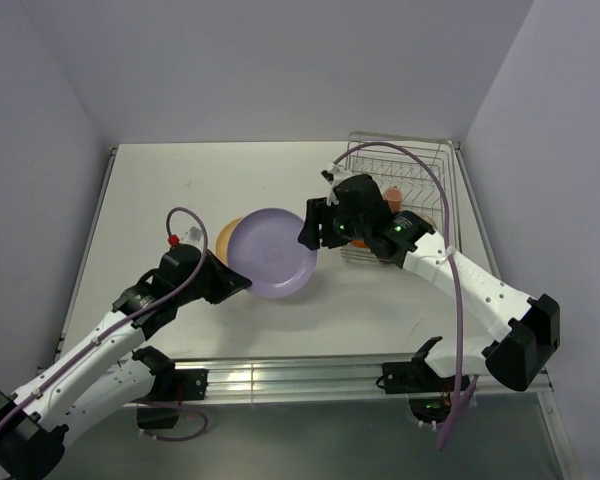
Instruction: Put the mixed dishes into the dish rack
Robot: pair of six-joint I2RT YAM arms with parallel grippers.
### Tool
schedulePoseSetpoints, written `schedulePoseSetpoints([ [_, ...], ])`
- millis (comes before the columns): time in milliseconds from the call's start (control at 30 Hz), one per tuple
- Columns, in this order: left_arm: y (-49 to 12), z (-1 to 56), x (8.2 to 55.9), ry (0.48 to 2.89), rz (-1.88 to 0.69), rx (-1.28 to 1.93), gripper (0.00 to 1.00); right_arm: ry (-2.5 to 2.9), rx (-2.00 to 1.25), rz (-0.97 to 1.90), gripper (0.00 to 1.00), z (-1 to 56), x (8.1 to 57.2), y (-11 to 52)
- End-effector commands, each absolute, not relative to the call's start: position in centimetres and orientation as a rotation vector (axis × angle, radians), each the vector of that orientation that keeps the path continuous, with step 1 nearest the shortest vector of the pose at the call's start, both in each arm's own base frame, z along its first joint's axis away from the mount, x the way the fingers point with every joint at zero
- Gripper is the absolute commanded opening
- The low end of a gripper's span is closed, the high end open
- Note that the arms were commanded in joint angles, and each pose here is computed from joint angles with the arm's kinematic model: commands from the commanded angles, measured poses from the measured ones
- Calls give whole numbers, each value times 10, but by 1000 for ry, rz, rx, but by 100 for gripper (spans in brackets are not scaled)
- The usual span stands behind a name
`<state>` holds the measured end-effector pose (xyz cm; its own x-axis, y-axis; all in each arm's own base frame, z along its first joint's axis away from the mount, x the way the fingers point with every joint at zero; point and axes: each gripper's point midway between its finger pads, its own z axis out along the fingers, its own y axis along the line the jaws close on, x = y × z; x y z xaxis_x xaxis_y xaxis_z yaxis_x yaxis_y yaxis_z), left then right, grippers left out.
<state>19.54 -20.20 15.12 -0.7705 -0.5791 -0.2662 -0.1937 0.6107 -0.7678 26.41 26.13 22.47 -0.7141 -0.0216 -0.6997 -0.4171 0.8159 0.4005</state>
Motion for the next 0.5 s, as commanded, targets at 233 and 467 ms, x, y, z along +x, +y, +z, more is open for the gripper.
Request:
schedulePoseSetpoints([
  [233, -222, 195, 175, 2250, -1278, -456, 0, 2221, -418, 848, 40, 236, 250, 273],
  [467, -231, 209, 171, 2190, -1382, -369, 8, 2183, -505, 1027, 0, 242, 230, 283],
])
